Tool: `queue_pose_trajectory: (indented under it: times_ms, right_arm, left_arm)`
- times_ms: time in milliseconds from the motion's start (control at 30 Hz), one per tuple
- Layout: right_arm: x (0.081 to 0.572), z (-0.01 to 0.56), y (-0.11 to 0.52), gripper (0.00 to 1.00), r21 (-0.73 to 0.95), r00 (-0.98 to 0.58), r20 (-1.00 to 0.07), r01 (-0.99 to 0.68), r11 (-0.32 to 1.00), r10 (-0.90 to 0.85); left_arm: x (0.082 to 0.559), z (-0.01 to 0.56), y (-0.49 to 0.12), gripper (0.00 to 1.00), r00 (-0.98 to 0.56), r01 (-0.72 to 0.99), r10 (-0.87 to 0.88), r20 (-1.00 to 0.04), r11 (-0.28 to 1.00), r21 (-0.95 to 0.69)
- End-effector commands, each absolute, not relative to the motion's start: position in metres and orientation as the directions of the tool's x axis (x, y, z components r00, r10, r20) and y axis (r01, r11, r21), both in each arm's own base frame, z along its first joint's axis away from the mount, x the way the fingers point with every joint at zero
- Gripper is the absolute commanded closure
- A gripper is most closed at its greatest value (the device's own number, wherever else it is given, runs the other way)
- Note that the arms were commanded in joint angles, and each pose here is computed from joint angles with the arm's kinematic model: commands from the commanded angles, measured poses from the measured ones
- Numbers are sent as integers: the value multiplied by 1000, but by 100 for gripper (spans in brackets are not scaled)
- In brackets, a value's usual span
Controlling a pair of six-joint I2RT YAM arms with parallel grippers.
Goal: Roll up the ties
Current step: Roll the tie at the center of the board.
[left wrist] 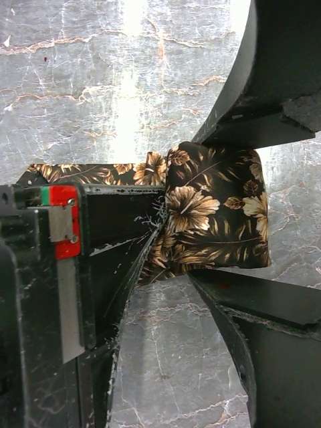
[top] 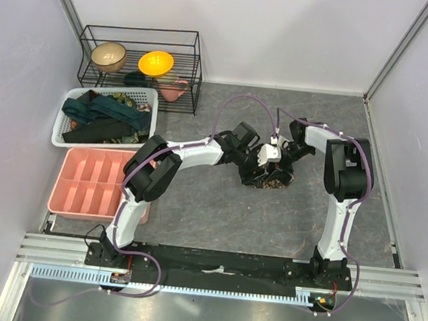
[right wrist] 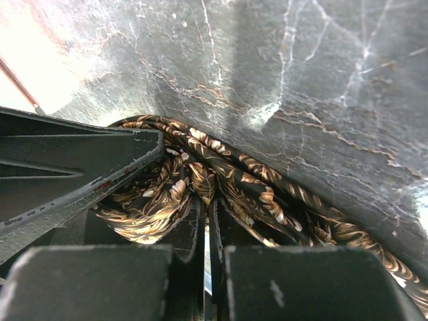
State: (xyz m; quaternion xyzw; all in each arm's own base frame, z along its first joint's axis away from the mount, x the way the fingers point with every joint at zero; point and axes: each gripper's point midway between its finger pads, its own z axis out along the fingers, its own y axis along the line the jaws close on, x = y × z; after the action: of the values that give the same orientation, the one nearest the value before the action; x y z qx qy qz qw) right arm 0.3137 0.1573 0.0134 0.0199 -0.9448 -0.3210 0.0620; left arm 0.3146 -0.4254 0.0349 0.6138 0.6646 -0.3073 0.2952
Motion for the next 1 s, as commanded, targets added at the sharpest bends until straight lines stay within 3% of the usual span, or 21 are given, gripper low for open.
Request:
queue_pose_trajectory:
  times_ms: [0, 200, 400, 667, 967]
  right_arm:
    - [320, -41, 127, 100, 405, -986, 45, -129, 905, -161]
    - [308, -37, 147, 100, 454, -972, 17, -202, 868, -235]
    - [294, -37, 169, 100, 516, -975, 39, -167, 840, -218]
    - [294, -44, 177, 100, 532, -982, 58, -121, 838, -178]
    - [299, -45, 188, 100, 542, -985, 42, -120, 832, -169]
  left_arm:
    - [320, 41, -431, 28, -84, 996, 636, -767, 78, -45]
    - [300, 27, -411, 35, -145, 989, 664, -733, 106, -100]
    - [276, 18, -389, 32, -156, 987, 626, -764, 126, -99]
    - [282, 25, -401, 33, -124, 990, 524, -843, 122, -70]
    - [285, 11, -399, 49, -113, 988, 588, -801, 152, -28]
